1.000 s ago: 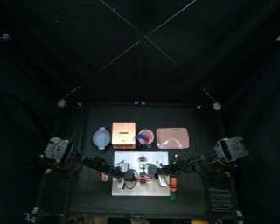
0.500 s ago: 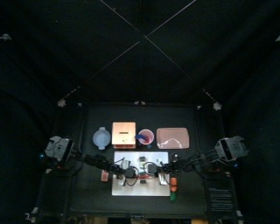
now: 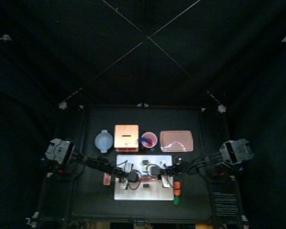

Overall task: Cut the sushi into 4 pieces with the knife
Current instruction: Cut the sushi into 4 pieces

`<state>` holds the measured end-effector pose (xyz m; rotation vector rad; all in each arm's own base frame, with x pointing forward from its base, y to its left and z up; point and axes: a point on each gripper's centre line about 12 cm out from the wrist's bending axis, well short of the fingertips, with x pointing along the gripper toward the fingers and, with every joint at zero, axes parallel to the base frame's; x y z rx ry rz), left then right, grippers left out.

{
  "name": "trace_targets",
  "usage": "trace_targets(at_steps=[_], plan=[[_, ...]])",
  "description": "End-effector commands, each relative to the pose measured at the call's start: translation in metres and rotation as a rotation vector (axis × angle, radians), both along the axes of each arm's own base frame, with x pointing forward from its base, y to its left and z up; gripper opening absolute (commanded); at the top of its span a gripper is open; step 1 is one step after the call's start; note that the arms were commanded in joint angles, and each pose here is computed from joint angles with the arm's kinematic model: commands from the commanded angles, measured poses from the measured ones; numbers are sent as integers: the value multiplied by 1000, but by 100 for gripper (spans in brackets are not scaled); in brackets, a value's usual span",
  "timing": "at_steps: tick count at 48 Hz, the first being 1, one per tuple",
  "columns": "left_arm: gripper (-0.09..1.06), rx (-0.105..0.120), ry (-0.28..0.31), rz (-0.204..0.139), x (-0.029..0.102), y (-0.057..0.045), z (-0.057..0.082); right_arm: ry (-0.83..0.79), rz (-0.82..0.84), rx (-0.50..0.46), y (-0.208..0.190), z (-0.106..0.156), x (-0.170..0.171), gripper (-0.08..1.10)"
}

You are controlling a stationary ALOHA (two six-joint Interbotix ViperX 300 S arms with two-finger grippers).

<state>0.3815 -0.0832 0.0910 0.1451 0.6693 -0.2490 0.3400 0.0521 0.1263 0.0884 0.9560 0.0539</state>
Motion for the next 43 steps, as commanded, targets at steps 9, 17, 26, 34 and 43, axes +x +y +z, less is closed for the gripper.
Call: trace_targets(at_steps=[9,17,26,34,43], plan=[[82,-19,-98,4,-3,2,44,-51,-14,10,-3,32,-1,19],[83,-24,-160,2,-17,8,72,-48,-15,11,-5,48,-12,19],[83,-33,-230,24,-33,20,94,39,-30,22,-7,65,-42,19],[83,-36,-254,32,-49,25,103,104,-66,83,-8,72,-75,19],[83,-41,-268,39,-66,30,106,183,-108,186,-5,68,-110,22]])
